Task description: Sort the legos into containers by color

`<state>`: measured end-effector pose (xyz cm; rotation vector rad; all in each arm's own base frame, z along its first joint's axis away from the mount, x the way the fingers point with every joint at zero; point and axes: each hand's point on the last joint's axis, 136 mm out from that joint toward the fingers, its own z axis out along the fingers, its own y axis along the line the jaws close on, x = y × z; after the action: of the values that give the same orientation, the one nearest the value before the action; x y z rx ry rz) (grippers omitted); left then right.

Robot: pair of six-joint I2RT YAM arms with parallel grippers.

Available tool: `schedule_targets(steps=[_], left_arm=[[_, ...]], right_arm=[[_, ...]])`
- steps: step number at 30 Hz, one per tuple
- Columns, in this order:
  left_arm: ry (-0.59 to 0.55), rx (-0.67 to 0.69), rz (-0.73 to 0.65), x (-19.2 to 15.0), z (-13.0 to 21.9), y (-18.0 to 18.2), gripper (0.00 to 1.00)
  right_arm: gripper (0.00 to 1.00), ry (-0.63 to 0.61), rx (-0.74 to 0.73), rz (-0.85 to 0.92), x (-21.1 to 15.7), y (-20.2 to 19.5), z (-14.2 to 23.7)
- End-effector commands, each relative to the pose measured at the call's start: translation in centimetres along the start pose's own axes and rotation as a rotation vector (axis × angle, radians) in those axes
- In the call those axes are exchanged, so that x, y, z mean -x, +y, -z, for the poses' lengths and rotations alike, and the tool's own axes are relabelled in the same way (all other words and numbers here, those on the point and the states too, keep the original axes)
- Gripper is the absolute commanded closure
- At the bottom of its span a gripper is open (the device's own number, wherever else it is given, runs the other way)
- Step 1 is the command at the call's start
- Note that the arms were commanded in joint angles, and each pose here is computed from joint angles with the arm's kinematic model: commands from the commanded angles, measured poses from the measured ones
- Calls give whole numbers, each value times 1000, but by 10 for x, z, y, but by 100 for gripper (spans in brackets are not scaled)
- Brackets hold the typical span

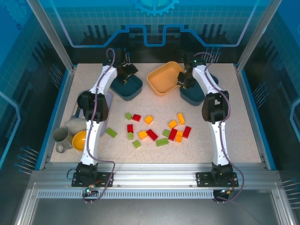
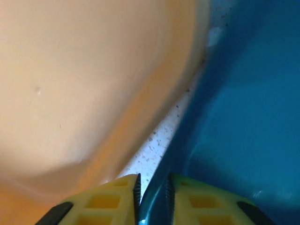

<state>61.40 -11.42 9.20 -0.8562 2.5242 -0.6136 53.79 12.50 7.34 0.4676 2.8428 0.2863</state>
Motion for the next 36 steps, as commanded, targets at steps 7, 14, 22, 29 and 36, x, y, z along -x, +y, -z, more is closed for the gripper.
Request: schedule_targets(steps=[7, 14, 22, 29, 36], left_arm=[[22, -47, -100, -6, -26, -9, 28], [75, -74, -166, -28, -40, -17, 55], [129, -99, -270, -54, -34, -33, 77], [160, -107, -354, -73, -17, -44, 87], [242, -207, -441, -98, -3, -62, 100]], right_arm=[[84, 30, -104, 159, -19, -17, 20], [72, -14, 56, 158, -13, 5, 33], [26, -38, 200, 82, 8, 21, 39], [21, 16, 138, -32, 12, 10, 3], [19, 26, 51, -70, 11, -3, -14]])
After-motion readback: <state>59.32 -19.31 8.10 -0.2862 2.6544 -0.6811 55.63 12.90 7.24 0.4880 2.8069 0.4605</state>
